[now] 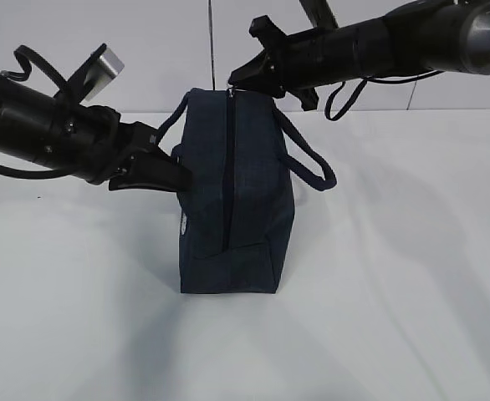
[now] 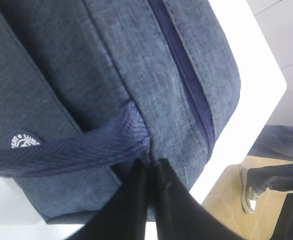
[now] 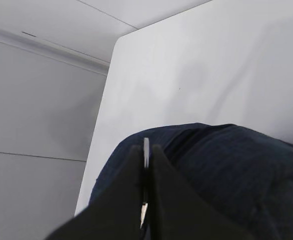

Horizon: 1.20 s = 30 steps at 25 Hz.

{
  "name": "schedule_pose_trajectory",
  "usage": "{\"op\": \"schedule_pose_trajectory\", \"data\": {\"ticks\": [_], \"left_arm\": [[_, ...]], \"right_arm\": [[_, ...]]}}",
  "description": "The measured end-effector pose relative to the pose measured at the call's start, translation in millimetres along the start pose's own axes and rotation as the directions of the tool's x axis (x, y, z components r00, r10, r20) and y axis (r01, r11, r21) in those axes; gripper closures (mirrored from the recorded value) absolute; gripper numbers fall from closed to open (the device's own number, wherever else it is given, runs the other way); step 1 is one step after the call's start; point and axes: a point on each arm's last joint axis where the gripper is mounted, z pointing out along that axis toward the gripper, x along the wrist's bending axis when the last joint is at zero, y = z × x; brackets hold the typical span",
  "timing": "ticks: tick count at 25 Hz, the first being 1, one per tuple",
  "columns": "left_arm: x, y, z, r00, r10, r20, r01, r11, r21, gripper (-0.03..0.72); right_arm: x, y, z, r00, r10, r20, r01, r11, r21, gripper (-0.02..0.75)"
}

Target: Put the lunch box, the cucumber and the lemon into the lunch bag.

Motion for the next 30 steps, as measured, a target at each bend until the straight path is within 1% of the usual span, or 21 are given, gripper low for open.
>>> {"op": "schedule_pose_trajectory", "data": {"ticks": [6, 16, 20, 26, 30], "left_arm": [[0.2, 0, 0, 1.000, 0.000, -0.002, 0.000, 1.000, -0.001, 0.697], [0.9, 0, 0, 1.000, 0.007, -0.009, -0.007, 1.000, 0.002, 0.698], [1.2, 0, 0, 1.000, 0.011, -0.013, -0.011, 1.000, 0.004, 0.697], [2.5, -2, 0, 0.999, 0.032, -0.026, -0.031, 0.999, 0.020, 0.698], [2.8, -2, 0, 0.999, 0.033, -0.030, -0.032, 0.999, 0.019, 0.697]], "right_arm": [[-4, 5, -1, 0.998, 0.062, 0.022, -0.062, 0.997, -0.041, 0.737], [-13, 22, 7, 0.999, 0.049, 0.003, -0.049, 0.996, -0.074, 0.737], [-18, 26, 14, 0.999, 0.044, -0.007, -0.044, 0.997, -0.068, 0.737], [-39, 22, 28, 0.997, 0.073, 0.008, -0.073, 0.996, -0.052, 0.737], [-50, 22, 28, 0.997, 0.080, 0.019, -0.080, 0.996, -0.034, 0.737]]}}
